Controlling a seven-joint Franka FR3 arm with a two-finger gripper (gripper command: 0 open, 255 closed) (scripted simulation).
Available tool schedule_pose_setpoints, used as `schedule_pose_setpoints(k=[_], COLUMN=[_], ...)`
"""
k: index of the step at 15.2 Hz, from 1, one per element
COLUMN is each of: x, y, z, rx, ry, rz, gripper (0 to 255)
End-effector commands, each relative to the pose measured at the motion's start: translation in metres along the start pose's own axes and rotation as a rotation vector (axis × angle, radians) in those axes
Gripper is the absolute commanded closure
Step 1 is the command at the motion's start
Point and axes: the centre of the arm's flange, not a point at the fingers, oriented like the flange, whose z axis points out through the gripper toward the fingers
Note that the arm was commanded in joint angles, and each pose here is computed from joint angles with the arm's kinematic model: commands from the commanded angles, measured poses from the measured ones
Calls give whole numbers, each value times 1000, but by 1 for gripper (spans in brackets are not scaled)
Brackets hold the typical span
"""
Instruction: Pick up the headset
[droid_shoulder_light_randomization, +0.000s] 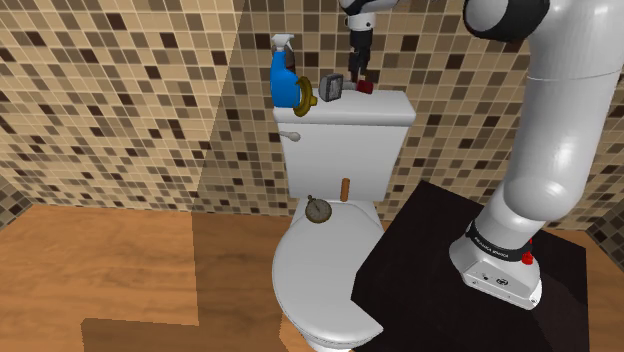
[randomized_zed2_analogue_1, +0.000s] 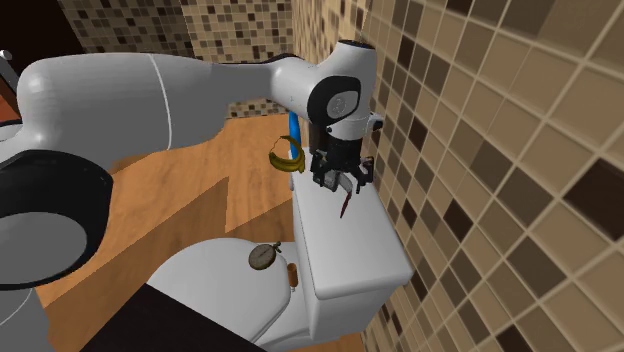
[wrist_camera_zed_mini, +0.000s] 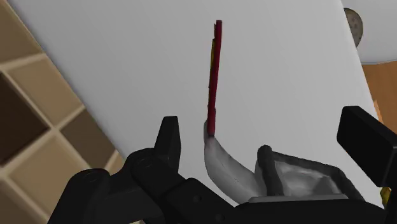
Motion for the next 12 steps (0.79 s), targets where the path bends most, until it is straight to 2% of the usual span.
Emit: schedule_pose_setpoints(k=[1,11,12], x=[18,27,28], y=[17,23,23], z=[1,41,41], rx=[-11,-14,-14], ry=[9,12,12], rz=[-21,-28,-28], gripper=[0,0,255])
